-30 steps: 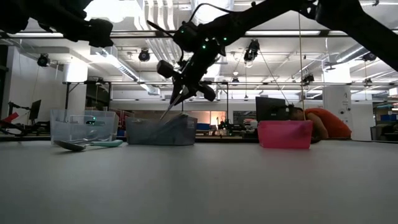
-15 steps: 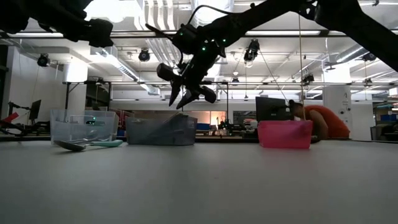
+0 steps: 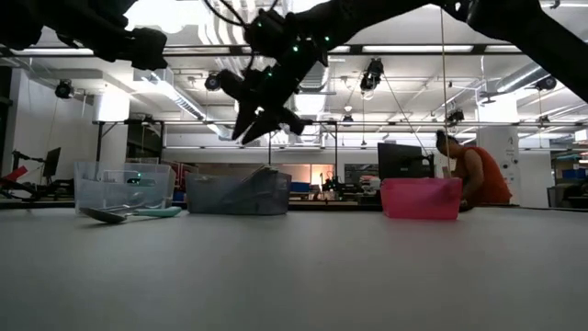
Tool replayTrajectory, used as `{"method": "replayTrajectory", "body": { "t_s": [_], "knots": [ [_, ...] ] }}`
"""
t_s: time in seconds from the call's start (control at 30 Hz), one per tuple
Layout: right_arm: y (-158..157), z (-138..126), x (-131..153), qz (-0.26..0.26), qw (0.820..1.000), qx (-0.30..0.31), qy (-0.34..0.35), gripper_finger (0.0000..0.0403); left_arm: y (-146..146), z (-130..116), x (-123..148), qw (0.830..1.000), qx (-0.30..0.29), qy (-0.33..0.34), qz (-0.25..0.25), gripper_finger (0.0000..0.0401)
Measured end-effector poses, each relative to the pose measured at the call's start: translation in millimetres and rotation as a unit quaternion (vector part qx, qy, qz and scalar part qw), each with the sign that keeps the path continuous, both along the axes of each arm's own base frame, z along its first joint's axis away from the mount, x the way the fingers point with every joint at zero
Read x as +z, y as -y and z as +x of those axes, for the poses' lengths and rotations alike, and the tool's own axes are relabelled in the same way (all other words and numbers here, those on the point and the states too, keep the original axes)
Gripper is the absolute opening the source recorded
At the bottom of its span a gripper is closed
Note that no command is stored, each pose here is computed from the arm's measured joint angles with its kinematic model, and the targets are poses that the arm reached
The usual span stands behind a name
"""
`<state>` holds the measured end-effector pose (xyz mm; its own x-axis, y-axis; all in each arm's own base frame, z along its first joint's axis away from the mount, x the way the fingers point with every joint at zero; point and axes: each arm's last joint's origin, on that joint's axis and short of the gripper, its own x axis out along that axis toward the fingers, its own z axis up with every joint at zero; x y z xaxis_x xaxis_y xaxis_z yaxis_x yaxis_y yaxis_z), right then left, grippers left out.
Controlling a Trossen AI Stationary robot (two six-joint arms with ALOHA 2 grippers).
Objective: Sort silverware by color (type)
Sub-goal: Adjust the black bin
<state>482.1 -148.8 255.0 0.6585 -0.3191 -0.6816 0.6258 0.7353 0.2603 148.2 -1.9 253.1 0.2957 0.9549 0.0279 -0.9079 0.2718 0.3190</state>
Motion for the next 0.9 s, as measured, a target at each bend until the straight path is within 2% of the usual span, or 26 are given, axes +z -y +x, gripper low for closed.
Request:
{"method": "replayTrajectory", "body": {
  "t_s": [0.13, 0.2, 0.4, 0.57, 0.67, 0.77, 0.9],
  "knots": [
    [-29, 5, -4, 0.031, 0.996, 0.081, -0.019, 0.0073, 0, 0, 0, 1.000, 0.000, 0.000, 0.000, 0.0223],
    [-39, 4, -11, 0.040, 0.994, 0.091, -0.040, 0.0058, 0, 0, 0, 1.000, 0.000, 0.000, 0.000, 0.0223],
    [-41, 0, -40, 0.036, 0.992, 0.065, -0.098, 0.0013, 0, 0, 0, 1.000, 0.000, -0.001, 0.000, 0.0223],
    [-31, -4, -52, 0.015, 0.992, 0.027, -0.120, 0.0009, 0, 0, -1, 1.000, 0.000, -0.001, 0.000, 0.0223],
    [-21, -9, -59, -0.004, 0.990, -0.016, -0.137, 0.0009, 0, 1, -1, 1.000, 0.000, -0.002, 0.001, 0.0223],
    [-11, -13, -59, -0.024, 0.987, -0.056, -0.149, 0.0009, 0, 1, -1, 1.000, 0.000, -0.003, 0.001, 0.0223],
    [3, -17, -57, -0.028, 0.986, -0.075, -0.149, 0.0009, 0, 1, -1, 1.000, 0.000, -0.003, 0.001, 0.0223]
  ]
}}
